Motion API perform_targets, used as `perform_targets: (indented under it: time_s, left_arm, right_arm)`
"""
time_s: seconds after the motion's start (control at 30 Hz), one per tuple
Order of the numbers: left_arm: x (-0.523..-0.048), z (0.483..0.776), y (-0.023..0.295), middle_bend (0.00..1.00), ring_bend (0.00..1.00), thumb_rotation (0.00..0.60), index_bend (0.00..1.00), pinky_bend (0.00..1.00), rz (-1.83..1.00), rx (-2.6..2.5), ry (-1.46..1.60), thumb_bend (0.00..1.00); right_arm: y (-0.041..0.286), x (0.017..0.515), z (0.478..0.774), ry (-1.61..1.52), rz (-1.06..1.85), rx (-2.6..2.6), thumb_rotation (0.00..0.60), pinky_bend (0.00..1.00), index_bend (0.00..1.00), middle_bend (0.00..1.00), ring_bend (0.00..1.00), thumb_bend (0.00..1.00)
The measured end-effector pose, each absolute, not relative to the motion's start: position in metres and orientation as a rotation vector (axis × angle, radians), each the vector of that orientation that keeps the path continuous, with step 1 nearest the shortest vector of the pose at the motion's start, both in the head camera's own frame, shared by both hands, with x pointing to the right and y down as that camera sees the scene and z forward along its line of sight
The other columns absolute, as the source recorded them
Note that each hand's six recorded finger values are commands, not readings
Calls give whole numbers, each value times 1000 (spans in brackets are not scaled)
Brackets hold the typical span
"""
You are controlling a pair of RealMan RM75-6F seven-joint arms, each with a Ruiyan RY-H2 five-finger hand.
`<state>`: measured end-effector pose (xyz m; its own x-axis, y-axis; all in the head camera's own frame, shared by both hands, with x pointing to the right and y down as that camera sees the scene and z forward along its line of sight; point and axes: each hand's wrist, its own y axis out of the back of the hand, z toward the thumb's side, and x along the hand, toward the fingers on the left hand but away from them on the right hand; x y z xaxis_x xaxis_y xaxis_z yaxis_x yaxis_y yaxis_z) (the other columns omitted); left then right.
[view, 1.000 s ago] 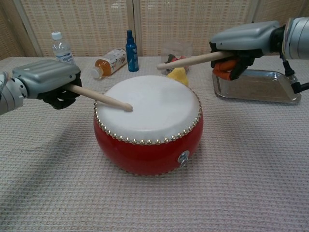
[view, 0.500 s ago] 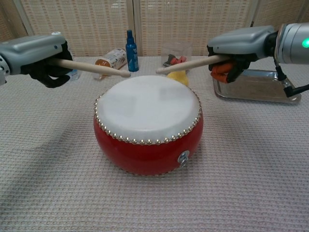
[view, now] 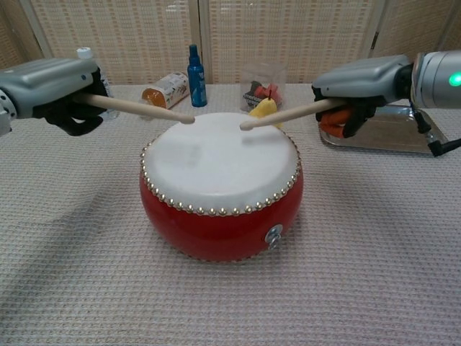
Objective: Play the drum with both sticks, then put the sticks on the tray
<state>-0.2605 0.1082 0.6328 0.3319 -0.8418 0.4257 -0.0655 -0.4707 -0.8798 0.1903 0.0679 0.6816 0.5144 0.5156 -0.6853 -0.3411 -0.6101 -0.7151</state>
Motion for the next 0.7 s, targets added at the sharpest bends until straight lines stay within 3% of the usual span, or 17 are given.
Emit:
perform_targets:
  time_s: [0.13, 0.4, 0.7]
  left_arm:
    - [-275, 615, 98, 1000, 1000, 600, 1000, 1000, -1199, -1782, 891, 837]
    - [-293, 611, 98, 1000, 1000, 600, 1000, 1000, -1216, -1787, 947, 837]
    - [-305, 607, 99, 1000, 1000, 600, 1000, 1000, -1232, -1770, 964, 837]
  right_arm:
    - [67, 190, 682, -172, 1219, -1875, 600, 1000, 1000, 984, 1000, 934]
    - [41, 220, 660, -393, 1243, -1911, 600, 1000, 1000, 984, 1000, 934]
    - [9, 292, 684, -535, 1426, -1852, 600, 1000, 1000, 984, 1000, 906]
